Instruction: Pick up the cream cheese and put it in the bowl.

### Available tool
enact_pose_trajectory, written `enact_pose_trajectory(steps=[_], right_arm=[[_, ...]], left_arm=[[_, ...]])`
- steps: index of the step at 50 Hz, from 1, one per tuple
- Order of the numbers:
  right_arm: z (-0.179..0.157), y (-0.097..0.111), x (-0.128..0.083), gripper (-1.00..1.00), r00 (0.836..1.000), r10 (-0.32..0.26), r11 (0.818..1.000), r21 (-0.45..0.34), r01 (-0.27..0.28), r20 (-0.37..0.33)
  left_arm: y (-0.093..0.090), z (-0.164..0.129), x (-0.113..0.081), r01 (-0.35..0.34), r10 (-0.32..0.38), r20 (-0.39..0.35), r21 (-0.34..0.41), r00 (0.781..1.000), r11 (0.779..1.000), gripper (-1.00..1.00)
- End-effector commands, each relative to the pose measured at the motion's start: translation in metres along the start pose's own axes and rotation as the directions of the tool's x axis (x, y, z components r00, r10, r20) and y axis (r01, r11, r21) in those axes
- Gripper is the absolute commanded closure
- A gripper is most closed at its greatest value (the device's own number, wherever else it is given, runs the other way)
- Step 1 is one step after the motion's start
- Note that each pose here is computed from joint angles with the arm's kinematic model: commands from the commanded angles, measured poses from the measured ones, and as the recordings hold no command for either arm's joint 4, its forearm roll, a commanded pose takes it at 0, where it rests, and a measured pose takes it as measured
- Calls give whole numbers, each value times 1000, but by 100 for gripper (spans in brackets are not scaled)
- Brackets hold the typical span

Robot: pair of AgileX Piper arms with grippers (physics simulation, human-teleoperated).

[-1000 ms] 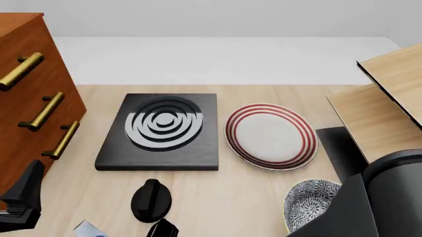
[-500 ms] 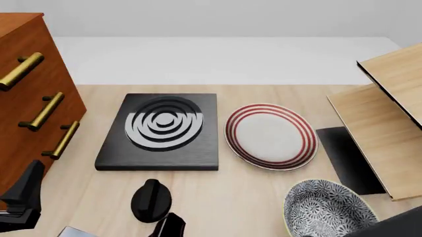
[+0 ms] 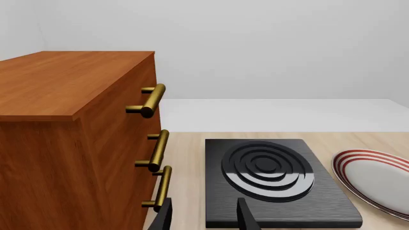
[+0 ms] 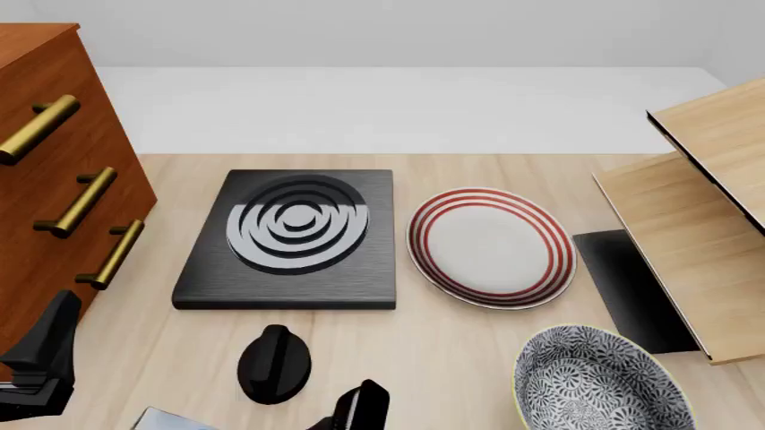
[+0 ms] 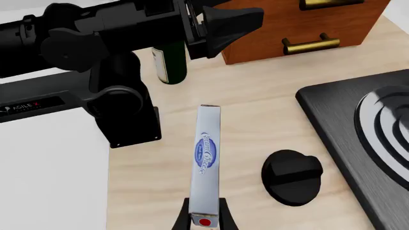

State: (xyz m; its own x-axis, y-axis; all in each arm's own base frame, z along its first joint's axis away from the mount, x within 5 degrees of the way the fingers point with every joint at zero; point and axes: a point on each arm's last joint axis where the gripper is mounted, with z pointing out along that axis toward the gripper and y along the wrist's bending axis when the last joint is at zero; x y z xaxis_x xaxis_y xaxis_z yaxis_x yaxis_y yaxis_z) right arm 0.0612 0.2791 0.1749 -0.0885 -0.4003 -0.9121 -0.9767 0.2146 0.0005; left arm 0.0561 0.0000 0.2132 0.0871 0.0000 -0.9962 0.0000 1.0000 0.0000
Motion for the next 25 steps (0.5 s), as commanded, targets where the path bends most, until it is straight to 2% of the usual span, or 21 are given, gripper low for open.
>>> enact_pose_trajectory(steps=[1, 15, 25], right_arm=[[-31, -4, -8, 100, 1000, -2, 1000, 16, 2, 21], [-82, -22, -2, 100, 1000, 21, 995, 95, -20, -3], [-139, -37, 1, 100, 999, 36, 978, 205, -30, -26]], left_arm=[[0, 0, 0, 0, 0, 0, 0, 1000, 1000, -100], [0, 0, 0, 0, 0, 0, 0, 1000, 1000, -100], [0, 0, 0, 0, 0, 0, 0, 1000, 1000, -100]])
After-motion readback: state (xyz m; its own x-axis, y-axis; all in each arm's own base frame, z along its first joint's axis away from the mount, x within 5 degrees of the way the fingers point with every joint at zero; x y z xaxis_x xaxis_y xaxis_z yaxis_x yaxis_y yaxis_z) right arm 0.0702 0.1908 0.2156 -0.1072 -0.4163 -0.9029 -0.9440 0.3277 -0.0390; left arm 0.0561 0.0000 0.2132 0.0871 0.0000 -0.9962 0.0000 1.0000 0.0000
